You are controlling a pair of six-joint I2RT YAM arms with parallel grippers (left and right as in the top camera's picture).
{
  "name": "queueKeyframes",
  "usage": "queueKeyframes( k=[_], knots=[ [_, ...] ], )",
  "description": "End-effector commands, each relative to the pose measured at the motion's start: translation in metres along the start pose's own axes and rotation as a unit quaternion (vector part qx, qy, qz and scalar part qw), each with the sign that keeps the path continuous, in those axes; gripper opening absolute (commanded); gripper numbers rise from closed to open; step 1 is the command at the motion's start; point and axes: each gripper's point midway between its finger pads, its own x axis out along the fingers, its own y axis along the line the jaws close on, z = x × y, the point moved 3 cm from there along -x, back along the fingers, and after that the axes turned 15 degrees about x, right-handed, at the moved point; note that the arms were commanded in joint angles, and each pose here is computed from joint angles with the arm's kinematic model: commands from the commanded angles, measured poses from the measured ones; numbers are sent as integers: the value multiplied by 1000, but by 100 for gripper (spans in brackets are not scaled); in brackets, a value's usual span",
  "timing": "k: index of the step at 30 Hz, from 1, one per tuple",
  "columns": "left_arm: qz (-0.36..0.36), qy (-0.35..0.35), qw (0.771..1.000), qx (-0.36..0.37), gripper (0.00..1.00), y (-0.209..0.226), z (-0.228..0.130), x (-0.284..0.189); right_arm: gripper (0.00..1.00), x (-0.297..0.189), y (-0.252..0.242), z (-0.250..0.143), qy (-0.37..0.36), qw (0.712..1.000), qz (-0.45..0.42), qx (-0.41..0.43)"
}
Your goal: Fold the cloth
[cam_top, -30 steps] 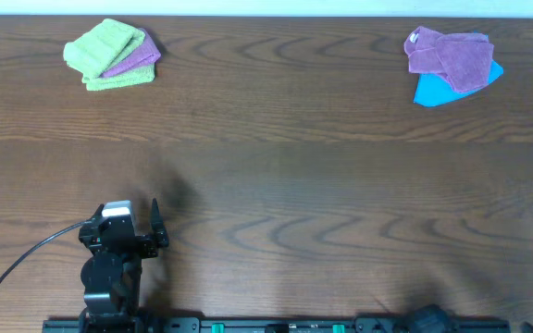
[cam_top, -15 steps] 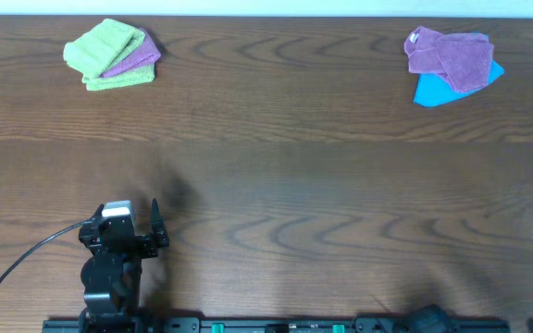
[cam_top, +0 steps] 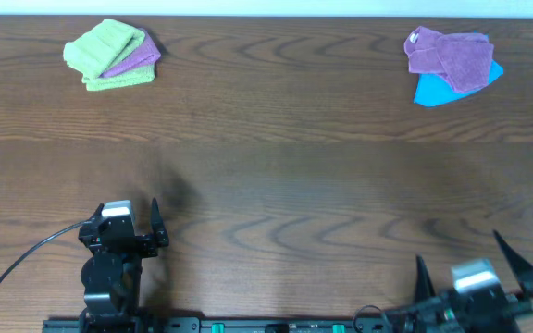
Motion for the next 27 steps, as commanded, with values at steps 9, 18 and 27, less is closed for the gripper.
queueKeyframes(
  k=[9,18,27],
  knots=[
    [9,13,1000,6,95,1,-10,3,99,61,22,-74,-5,997,57,-45],
    [9,13,1000,6,96,1,-10,3,99,86,38,-107,23,993,102,-61],
    [9,13,1000,6,95,1,-10,3,99,117,44,-138,29,992,105,-61]
  ],
)
